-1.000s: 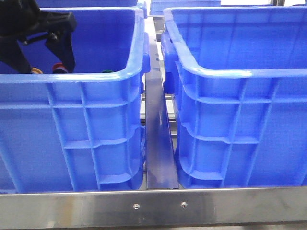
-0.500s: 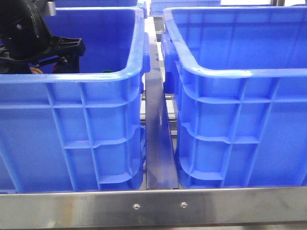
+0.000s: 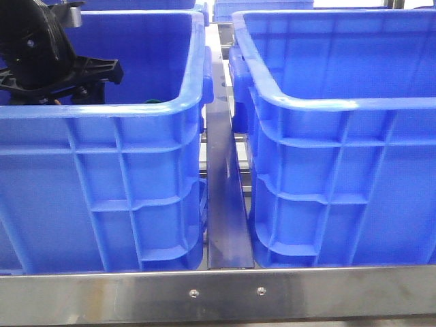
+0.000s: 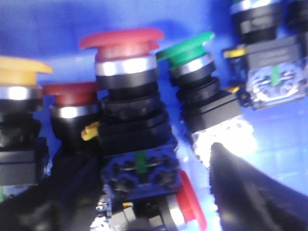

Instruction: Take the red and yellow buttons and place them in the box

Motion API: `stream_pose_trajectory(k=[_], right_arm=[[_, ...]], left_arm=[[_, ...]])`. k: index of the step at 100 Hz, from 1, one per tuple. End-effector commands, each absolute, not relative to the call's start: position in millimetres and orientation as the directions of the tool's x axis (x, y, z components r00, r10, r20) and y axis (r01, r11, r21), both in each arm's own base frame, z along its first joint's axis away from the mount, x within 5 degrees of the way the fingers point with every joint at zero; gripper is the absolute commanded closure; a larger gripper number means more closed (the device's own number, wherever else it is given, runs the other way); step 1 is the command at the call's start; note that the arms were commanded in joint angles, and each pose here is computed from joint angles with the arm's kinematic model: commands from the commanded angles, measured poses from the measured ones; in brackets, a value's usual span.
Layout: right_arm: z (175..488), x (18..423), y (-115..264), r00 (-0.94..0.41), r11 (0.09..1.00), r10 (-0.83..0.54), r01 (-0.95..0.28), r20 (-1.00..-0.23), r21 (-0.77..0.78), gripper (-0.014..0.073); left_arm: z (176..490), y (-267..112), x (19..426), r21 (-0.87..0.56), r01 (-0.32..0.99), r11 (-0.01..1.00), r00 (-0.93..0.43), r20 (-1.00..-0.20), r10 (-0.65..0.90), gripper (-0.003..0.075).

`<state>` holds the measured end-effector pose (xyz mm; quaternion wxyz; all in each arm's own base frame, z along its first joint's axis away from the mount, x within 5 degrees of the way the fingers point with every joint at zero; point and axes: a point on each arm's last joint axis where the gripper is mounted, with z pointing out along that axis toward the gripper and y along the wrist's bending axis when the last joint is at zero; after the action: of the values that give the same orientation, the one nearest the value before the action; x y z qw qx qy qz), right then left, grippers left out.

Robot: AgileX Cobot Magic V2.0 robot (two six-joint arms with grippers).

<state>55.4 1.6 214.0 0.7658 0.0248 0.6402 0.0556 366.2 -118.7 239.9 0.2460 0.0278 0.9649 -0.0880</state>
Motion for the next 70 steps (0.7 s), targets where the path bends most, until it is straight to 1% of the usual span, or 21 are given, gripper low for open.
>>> stream_pose_trajectory(k=[1, 6, 16, 20, 34, 48, 60, 70], right_arm=[[228, 50, 1, 0.293, 0.993, 0.115, -0.061, -0.949, 0.101, 0.0692], [228, 50, 1, 0.293, 0.993, 0.115, -0.061, -0.949, 0.101, 0.0692], [228, 50, 1, 0.293, 0.993, 0.115, -0.061, -0.949, 0.101, 0.0692], [228, 50, 1, 0.293, 0.993, 0.115, -0.061, -0.949, 0.101, 0.0692], [228, 50, 1, 0.293, 0.993, 0.115, -0.061, -0.949, 0.101, 0.0692], [228, 50, 1, 0.293, 0.993, 0.115, -0.061, -0.949, 0.101, 0.0692], [228, 50, 1, 0.293, 0.993, 0.115, -0.061, -0.949, 0.101, 0.0692], [228, 50, 1, 0.293, 0.993, 0.115, -0.061, -0.949, 0.101, 0.0692]], left_arm=[[267, -120, 367, -0.182, 0.107, 0.978, -0.826, -0.563, -0.014, 0.0403], [268, -120, 367, -0.183, 0.108, 0.977, -0.823, -0.568, -0.015, 0.0484], [272, -120, 366, -0.186, 0.11, 0.976, -0.815, -0.58, -0.018, 0.0685], [275, -119, 365, -0.184, 0.113, 0.976, -0.809, -0.587, -0.017, 0.0743], [291, -116, 358, -0.17, 0.126, 0.977, -0.791, -0.612, -0.004, 0.0739], [315, -111, 342, -0.142, 0.15, 0.978, -0.763, -0.646, 0.024, 0.0739], [341, -113, 316, -0.115, 0.204, 0.972, -0.711, -0.7, 0.067, 0.0739], [356, -117, 290, -0.112, 0.259, 0.959, -0.668, -0.739, 0.094, 0.0739]])
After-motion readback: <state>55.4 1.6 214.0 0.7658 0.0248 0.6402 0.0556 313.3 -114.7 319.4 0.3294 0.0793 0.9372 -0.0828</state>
